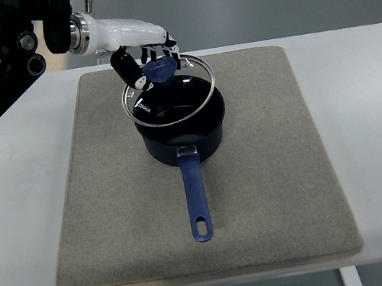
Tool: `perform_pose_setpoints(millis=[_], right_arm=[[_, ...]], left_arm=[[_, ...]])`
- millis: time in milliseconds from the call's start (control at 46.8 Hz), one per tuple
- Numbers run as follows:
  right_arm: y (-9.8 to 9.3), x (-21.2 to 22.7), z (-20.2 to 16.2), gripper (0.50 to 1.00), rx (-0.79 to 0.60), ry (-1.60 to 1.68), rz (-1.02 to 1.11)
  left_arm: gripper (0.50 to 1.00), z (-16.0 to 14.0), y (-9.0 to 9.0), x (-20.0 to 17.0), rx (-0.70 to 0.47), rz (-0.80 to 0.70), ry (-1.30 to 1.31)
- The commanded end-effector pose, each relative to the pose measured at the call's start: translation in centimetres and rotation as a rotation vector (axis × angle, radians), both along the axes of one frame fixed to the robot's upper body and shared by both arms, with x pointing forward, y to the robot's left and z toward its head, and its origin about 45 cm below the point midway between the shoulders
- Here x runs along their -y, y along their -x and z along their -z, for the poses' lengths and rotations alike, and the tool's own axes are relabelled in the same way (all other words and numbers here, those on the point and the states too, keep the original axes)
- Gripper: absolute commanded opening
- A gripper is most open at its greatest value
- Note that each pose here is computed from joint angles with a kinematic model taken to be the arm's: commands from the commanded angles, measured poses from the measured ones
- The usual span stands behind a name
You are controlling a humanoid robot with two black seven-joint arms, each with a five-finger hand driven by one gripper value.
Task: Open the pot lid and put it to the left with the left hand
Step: 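Carry the lid beside the pot, nearer the left arm, and lower it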
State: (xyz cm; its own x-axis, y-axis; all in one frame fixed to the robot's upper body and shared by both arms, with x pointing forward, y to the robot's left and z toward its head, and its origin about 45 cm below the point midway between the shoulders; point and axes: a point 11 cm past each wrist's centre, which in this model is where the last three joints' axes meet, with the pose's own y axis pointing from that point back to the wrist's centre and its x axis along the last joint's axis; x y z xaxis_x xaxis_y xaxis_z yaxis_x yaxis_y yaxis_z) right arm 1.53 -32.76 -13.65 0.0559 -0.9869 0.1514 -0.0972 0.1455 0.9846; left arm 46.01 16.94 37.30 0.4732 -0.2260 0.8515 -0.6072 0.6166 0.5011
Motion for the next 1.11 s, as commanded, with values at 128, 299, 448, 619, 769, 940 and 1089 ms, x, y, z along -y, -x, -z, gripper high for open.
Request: perform_pose_setpoints(millis=[128, 299, 448, 619, 769, 940, 1089], right_arm=[[0.0, -0.1, 0.0, 0.915, 0.000, -0.002, 0.000], [0.0, 0.0, 0.0, 0.915, 0.000, 0.000, 0.000], [0.0, 0.0, 0.0, 0.915, 0.000, 0.000, 0.000], [0.0, -0.1, 0.0, 0.915, 0.000, -0.002, 0.000], [0.0, 0.0, 0.0, 0.915, 0.000, 0.000, 0.000], [0.0, 0.0, 0.0, 0.915, 0.000, 0.000, 0.000], [0.0, 0.0, 0.0, 0.915, 0.000, 0.000, 0.000]], left_arm=[[0.500, -0.9, -0.5, -3.7, 0.023, -0.072, -0.028], [0.500, -0.9, -0.6, -7.4, 0.027, -0.142, -0.067], [0.500, -0.7, -0.4, -10.7, 0.023, -0.207, -0.095], [0.500, 0.9, 0.0, -13.2, -0.013, -0.255, -0.113], [0.500, 3.7, 0.4, -14.0, -0.073, -0.277, -0.117], [0.500, 5.6, 0.8, -14.7, -0.113, -0.296, -0.124], [0.500, 7.2, 1.1, -15.5, -0.147, -0.318, -0.130]])
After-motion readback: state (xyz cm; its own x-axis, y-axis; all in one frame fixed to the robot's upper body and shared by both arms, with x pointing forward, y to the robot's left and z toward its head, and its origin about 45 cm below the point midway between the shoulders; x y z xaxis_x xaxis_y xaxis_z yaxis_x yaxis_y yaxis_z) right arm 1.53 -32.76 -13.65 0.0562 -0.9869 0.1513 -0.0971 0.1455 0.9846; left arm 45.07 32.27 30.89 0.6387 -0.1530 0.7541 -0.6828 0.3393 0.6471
